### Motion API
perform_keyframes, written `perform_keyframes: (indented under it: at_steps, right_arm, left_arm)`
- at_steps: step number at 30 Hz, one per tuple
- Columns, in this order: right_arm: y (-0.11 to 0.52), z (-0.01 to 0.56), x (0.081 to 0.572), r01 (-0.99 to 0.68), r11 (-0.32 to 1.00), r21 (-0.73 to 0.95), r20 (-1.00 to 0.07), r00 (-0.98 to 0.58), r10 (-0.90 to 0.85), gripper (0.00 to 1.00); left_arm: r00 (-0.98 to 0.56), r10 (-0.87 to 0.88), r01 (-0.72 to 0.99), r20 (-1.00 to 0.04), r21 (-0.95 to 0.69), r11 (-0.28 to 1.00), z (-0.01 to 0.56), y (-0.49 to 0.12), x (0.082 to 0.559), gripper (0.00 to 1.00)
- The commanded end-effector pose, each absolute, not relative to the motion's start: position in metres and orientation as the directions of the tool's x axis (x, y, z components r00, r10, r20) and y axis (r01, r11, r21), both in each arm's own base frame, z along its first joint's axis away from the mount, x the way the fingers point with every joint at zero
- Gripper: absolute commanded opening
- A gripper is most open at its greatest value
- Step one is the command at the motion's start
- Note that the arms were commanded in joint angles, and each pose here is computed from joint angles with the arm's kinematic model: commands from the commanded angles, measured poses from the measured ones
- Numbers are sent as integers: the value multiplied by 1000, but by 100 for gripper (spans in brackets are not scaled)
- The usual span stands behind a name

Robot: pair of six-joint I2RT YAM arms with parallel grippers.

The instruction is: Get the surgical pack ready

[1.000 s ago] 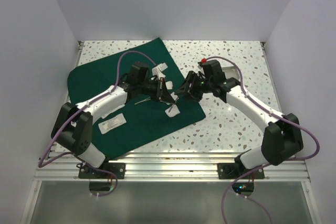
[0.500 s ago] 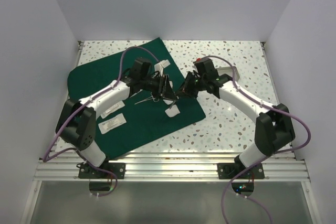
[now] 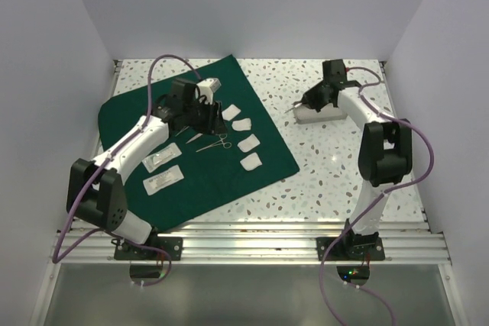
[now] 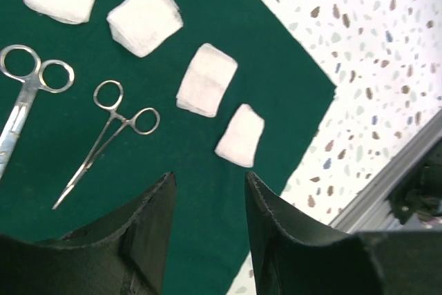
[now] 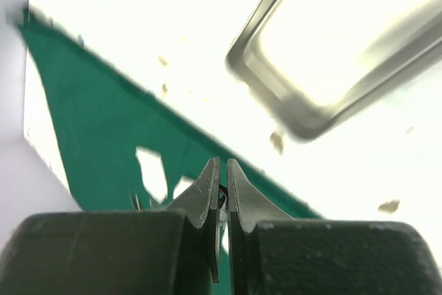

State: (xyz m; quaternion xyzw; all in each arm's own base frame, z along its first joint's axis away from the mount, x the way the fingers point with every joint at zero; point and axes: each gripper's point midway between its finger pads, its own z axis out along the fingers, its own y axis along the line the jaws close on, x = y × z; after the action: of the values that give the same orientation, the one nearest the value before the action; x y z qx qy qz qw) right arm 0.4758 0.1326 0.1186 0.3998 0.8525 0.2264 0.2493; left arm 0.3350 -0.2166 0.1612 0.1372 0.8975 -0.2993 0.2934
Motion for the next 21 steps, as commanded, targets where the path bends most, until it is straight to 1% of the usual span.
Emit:
perform_keyframes:
  at_steps: [1, 7, 10, 14, 19, 20, 21]
  right_arm:
    - [95, 120, 501, 646, 496, 580, -259, -430, 865, 0]
    - [56, 105, 520, 693, 454, 560, -261, -373, 890, 0]
    - [48, 93, 523, 716, 445, 538, -247, -371, 895, 0]
    - [42, 86, 529, 719, 451, 528, -257, -371, 892, 1]
    - [39, 73, 534, 730, 455, 510, -256, -376, 891, 7]
    - [39, 73, 534, 733, 452, 509, -253, -374, 892, 10]
    - [25, 70, 534, 751, 430, 501, -248, -351, 903, 10]
  left_arm:
    - [-755, 138, 448, -641, -350, 823, 153, -197, 334, 50]
    - [-728, 159, 468, -667, -315, 825, 149, -190, 339, 53]
    - [-716, 176, 468, -676, -277, 839, 147, -186, 346, 54]
    - [-704, 220, 463, -675, -203, 863, 139, -177, 358, 59]
    - [-717, 239, 448, -655, -171, 877, 125, -172, 366, 60]
    - [-718, 244, 450, -652, -168, 877, 123, -173, 366, 60]
    - [-722, 245, 448, -647, -166, 879, 120, -172, 367, 60]
